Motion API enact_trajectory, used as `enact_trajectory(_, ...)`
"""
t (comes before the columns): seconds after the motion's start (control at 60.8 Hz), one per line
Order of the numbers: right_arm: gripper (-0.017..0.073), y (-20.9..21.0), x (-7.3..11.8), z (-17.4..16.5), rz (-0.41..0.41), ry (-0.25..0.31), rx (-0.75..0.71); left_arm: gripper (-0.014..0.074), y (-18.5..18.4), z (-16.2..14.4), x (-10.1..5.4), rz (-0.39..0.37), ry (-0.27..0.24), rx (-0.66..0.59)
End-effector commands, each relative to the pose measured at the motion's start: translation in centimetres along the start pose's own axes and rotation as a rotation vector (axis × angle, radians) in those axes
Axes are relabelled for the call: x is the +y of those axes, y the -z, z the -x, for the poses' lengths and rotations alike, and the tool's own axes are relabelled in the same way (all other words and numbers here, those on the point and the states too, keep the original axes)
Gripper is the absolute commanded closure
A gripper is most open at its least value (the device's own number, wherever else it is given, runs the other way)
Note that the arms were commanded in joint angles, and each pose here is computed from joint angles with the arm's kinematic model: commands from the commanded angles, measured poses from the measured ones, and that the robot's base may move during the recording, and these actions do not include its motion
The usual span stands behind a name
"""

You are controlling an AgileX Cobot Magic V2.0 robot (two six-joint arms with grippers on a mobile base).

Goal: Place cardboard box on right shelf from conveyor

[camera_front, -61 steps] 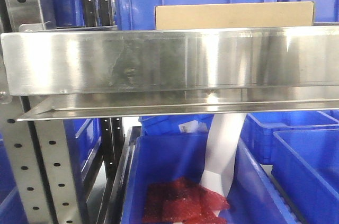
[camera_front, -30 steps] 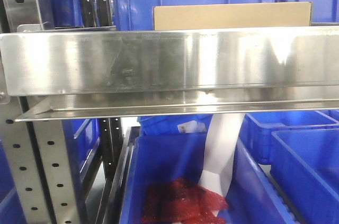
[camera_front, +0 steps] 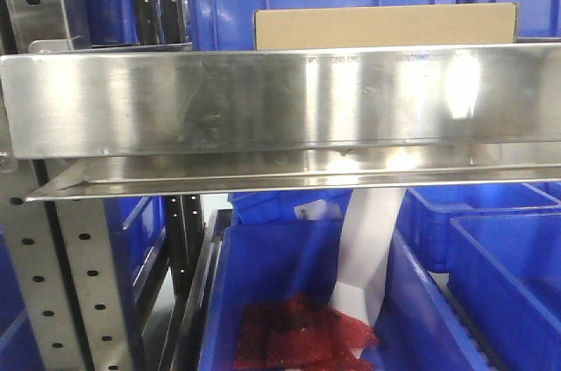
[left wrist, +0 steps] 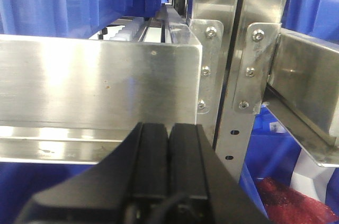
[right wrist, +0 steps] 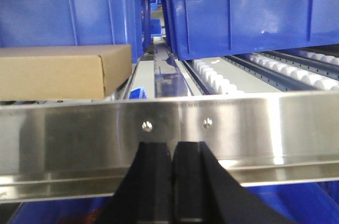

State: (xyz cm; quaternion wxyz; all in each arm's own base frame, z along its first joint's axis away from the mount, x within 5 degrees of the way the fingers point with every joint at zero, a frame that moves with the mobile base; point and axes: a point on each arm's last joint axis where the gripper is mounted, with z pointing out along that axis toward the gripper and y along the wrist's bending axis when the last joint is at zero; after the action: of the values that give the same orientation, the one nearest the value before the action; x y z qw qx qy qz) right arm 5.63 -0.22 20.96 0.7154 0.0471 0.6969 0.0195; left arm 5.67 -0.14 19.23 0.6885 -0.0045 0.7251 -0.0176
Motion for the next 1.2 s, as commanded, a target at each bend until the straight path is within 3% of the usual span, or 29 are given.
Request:
enact_trajectory(0.0, 0.0509, 0.28, -0.03, 0.68, 0.001, 0.004, -0.161, 0.0710, 0.10, 0.58, 0.04, 0.004, 0.005, -0.093)
enact_trajectory(1.184, 0.0509, 0.19, -0.07, 0.17, -0.001, -0.001, -0.123, 0.0710, 0.10, 0.58, 0.04, 0.004, 0.005, -0.093)
